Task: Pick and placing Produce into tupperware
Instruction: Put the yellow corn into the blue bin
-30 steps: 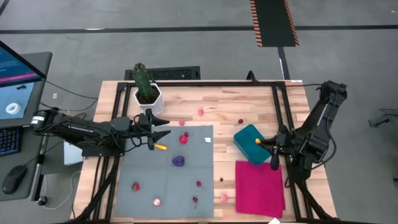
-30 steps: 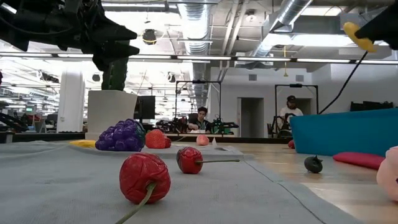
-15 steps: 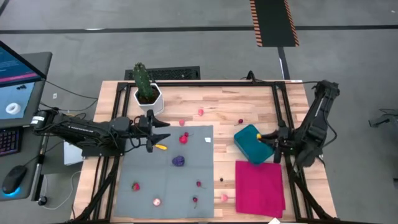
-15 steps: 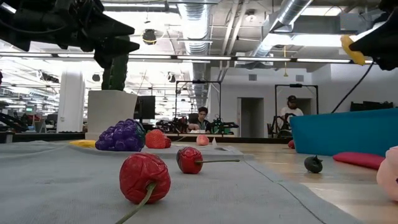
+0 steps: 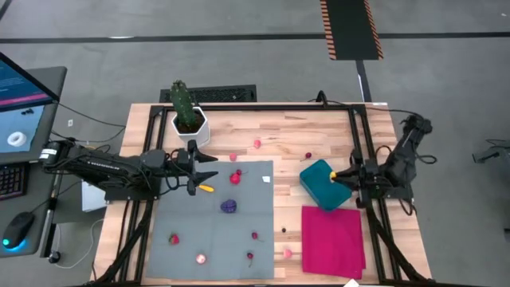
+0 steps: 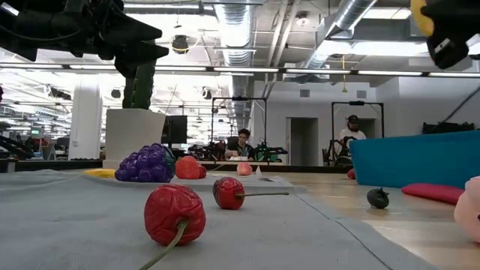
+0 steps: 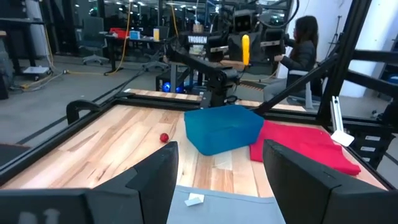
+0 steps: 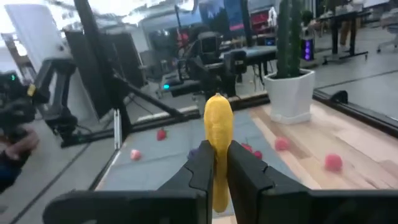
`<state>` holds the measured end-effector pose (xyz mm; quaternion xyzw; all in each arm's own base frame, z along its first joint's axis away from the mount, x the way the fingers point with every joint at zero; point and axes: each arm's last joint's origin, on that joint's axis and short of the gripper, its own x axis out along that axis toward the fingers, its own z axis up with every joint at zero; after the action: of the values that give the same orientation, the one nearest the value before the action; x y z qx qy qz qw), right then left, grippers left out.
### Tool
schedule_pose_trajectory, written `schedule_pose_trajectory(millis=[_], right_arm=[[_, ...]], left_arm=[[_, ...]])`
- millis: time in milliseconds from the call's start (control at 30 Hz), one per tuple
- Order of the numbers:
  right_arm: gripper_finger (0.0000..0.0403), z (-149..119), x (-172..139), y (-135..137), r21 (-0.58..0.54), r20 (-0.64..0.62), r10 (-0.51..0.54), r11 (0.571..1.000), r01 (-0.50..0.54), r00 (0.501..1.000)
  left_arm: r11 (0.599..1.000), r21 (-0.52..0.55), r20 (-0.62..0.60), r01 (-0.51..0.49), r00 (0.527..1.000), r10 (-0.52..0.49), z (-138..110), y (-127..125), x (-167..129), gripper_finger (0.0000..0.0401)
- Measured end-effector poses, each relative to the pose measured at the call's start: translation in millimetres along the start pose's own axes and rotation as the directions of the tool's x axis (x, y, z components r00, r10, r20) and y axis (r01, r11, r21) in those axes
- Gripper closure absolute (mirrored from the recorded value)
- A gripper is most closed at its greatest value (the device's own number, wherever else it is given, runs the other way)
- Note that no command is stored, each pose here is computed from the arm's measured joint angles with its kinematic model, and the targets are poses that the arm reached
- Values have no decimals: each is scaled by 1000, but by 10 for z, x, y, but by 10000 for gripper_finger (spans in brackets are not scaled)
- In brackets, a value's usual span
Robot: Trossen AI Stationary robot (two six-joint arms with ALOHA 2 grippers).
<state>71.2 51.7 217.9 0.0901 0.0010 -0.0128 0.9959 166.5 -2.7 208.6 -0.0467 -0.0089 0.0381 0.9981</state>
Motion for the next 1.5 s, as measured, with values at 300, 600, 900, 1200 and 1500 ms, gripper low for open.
schedule_pose_trajectory(millis=[300,600,900,1200,1500], right_arm=[[346,-331,151,-275,419,2,-250,879,227,968],[346,-402,233,-426,646,-13,-306,725,241,952],[346,-399,289,-495,409,-65,-148,898,162,987],[346,-398,362,-586,293,-116,-38,953,71,993],[346,-491,451,-644,319,-303,-102,926,201,947]], left_arm=[[999,-49,-1,-5,1000,5,-1,2,0,177],[990,-138,-6,-7,1000,7,-6,2,0,177],[992,-124,-21,-9,1000,7,-21,3,0,177],[998,-65,-4,-5,1000,5,-4,2,0,177],[999,-36,-30,-9,1000,7,-30,5,0,177]])
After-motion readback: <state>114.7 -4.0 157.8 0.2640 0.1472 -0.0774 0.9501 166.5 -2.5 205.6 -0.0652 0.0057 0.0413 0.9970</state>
